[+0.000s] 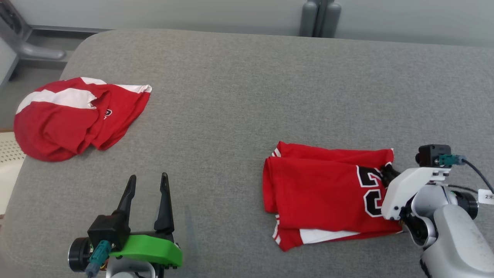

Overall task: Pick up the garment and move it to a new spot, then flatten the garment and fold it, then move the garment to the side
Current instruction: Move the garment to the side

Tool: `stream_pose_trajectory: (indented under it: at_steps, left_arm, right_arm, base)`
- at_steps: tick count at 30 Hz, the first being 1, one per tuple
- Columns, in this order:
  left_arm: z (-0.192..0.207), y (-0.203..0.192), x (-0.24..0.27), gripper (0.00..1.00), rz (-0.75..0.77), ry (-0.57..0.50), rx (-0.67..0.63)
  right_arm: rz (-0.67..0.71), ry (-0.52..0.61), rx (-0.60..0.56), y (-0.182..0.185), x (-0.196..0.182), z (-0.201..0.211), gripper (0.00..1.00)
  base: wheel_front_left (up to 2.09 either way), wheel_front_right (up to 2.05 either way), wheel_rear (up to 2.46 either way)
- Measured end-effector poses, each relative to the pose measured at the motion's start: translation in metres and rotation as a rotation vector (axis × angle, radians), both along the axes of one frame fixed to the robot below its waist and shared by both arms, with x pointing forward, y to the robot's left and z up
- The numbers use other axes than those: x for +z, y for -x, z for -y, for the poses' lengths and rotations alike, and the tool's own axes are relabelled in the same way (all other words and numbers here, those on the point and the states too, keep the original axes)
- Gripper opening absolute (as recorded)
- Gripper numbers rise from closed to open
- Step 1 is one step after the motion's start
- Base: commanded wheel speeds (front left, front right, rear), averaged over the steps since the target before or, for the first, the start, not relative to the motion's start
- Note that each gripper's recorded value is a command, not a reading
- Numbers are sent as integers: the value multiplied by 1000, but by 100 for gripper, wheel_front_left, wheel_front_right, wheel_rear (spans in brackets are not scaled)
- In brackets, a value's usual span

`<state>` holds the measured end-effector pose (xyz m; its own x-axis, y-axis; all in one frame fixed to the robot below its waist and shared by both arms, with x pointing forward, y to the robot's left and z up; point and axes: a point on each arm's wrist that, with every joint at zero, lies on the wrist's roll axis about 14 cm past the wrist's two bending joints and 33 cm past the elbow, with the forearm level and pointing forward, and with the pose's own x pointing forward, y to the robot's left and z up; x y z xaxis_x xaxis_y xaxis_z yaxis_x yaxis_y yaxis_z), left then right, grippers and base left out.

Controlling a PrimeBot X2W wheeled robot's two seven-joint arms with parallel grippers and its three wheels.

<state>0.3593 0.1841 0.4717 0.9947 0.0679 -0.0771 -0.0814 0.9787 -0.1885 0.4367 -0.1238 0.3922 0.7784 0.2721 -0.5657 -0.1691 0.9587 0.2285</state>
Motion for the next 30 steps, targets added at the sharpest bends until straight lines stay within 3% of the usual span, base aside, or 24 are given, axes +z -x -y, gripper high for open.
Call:
stream_pose_trajectory:
  at_steps: [9, 17, 24, 30]
  left_arm:
    - [55, -41, 10, 100, 39, -4, -187]
    - [127, -74, 14, 100, 55, -7, -419]
    - [181, -88, 9, 100, 50, 22, -570]
    - [193, -95, -12, 100, 4, 41, -601]
  right_arm:
    - [231, 80, -254, -35, 55, 104, 0]
    - [297, 133, -496, -9, 67, 192, 0]
    - [294, 198, -591, 11, 63, 231, 0]
    - [362, 254, -596, -7, 70, 242, 0]
  base:
    - [0, 0, 0]
    - [0, 0, 0]
    - [0, 0, 0]
    - [0, 0, 0]
